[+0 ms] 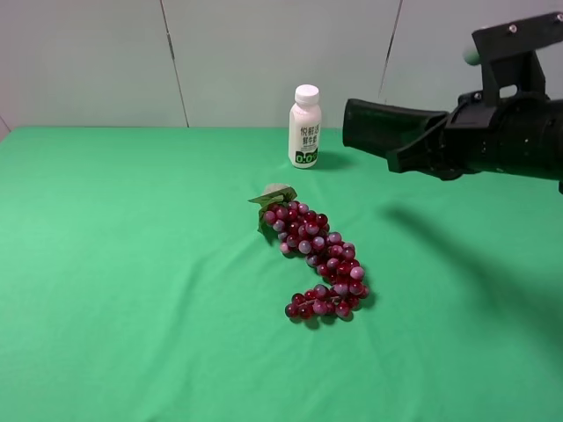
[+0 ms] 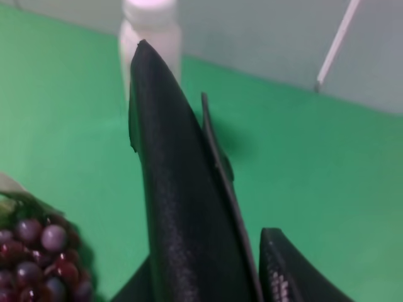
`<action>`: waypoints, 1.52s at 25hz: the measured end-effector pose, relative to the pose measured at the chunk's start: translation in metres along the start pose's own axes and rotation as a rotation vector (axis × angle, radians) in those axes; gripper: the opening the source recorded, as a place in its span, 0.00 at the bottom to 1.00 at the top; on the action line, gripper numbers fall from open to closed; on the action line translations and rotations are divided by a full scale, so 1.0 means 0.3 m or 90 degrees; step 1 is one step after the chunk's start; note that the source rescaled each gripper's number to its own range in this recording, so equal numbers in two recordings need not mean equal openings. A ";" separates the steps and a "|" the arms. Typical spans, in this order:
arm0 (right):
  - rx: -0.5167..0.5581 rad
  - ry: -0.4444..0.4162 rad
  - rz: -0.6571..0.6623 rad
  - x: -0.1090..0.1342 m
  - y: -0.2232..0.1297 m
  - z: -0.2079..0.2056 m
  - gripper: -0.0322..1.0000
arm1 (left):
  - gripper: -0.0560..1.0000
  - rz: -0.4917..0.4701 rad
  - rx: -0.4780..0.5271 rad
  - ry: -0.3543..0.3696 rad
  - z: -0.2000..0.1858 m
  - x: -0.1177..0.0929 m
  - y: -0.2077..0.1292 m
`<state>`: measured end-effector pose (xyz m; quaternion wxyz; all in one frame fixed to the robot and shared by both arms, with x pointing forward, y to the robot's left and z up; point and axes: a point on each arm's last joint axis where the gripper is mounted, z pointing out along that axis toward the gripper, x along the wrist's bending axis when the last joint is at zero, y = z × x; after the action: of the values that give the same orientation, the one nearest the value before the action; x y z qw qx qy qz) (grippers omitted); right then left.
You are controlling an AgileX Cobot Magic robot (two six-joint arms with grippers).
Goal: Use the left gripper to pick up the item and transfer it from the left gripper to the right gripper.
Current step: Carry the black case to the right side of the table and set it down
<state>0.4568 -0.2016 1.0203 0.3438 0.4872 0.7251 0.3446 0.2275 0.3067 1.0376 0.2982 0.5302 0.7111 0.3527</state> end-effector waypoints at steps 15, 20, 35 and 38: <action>0.057 -0.049 0.133 -0.202 -0.124 0.030 0.03 | 1.00 0.000 0.000 0.000 0.000 0.000 0.000; 0.099 -0.050 0.164 -0.240 -0.177 0.068 0.03 | 1.00 0.000 0.000 0.000 0.000 0.000 0.000; 0.194 -0.081 0.143 -0.265 -0.261 0.140 0.03 | 1.00 0.001 -0.001 0.001 0.000 0.001 0.000; 0.198 -0.091 0.142 -0.270 -0.264 0.140 0.03 | 1.00 0.001 -0.001 0.001 0.000 0.001 0.000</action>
<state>0.4779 -0.2938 0.9453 0.2747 0.6348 0.6849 0.2290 0.2275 0.3069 1.0377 0.2976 0.5299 0.7109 0.3539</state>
